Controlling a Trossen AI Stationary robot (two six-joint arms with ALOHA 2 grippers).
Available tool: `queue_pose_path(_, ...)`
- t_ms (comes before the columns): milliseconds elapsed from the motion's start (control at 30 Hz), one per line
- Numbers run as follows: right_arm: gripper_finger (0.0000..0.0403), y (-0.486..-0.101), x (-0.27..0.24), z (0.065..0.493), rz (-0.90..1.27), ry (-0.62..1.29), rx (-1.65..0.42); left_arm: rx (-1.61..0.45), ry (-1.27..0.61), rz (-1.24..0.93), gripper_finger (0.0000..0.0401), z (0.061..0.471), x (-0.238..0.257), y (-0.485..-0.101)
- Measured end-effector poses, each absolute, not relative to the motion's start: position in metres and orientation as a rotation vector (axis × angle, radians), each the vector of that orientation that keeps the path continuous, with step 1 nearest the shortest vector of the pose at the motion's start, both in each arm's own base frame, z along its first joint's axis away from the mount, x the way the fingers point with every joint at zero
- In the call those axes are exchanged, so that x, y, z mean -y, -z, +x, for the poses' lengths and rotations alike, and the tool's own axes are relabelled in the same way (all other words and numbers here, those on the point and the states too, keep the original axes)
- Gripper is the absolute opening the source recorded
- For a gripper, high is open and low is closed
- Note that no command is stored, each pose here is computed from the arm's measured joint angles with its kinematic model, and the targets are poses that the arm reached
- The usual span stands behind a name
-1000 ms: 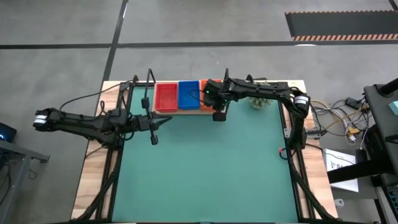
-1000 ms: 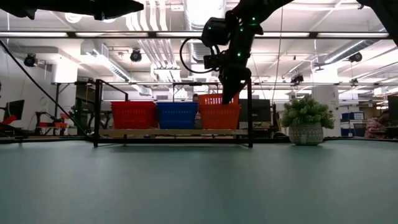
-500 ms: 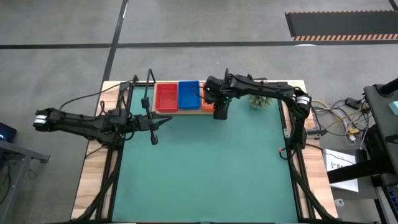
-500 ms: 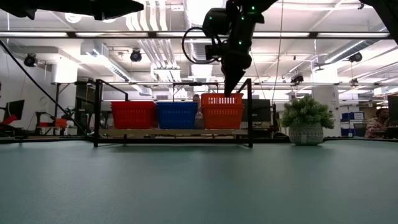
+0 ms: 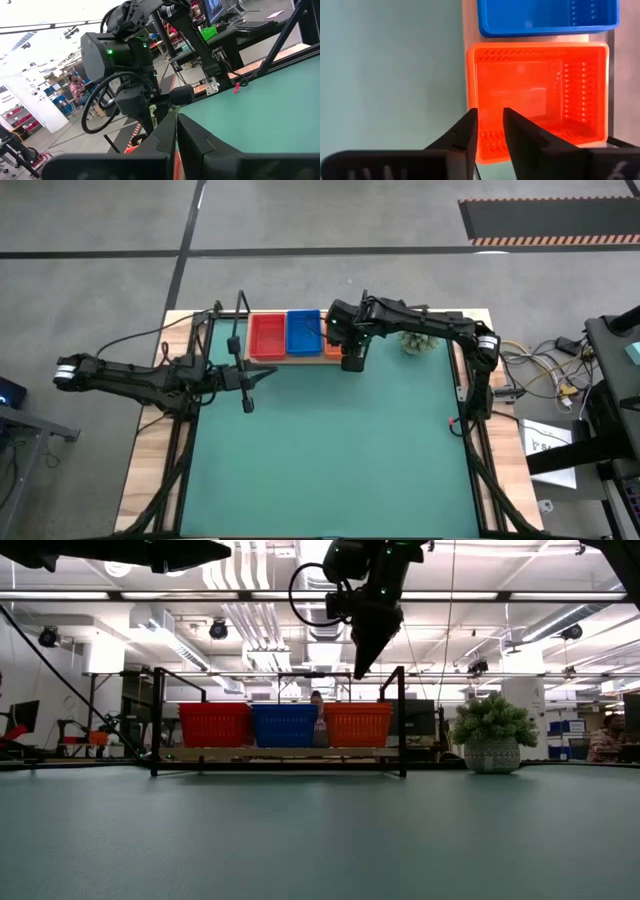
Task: Stack baskets on shelf by color
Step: Adjust the orange bins on the shelf
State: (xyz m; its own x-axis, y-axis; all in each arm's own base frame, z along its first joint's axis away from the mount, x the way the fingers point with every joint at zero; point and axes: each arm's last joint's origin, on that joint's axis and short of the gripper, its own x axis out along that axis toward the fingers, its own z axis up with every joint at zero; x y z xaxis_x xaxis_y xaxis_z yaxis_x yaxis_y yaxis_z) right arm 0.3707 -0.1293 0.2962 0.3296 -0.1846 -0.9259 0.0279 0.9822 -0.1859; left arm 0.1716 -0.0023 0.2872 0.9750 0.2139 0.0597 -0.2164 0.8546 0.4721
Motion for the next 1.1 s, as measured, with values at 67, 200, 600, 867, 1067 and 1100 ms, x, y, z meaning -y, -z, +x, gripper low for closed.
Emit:
queue_pose_path(67, 0.0073, -0.295, 0.130, 0.371, -0.135, 0.148, -1.225, 0.005, -0.226, 0.497, 0.0000, 0.172, 0.002, -0.287)
queue_pose_path(200, 0.0031, -0.289, 0.128, 0.377, -0.106, 0.090, -1.185, 0.005, -0.226, 0.497, 0.0000, 0.172, 0.002, -0.287)
queue_pose_path(600, 0.0009, -0.256, 0.121, 0.399, -0.054, -0.067, -1.187, 0.002, -0.224, 0.498, 0.0000, 0.172, 0.002, -0.286)
queue_pose_path(867, 0.0009, -0.237, 0.127, 0.403, -0.115, 0.042, -1.281, -0.003, -0.223, 0.499, 0.0000, 0.172, 0.002, -0.284)
queue_pose_path(1067, 0.0008, -0.236, 0.129, 0.403, -0.147, 0.079, -1.295, -0.002, -0.223, 0.499, 0.0000, 0.172, 0.002, -0.284)
queue_pose_path(1100, 0.0008, -0.236, 0.129, 0.403, -0.148, 0.080, -1.295, -0.003, -0.223, 0.500, 0.0000, 0.172, 0.002, -0.284)
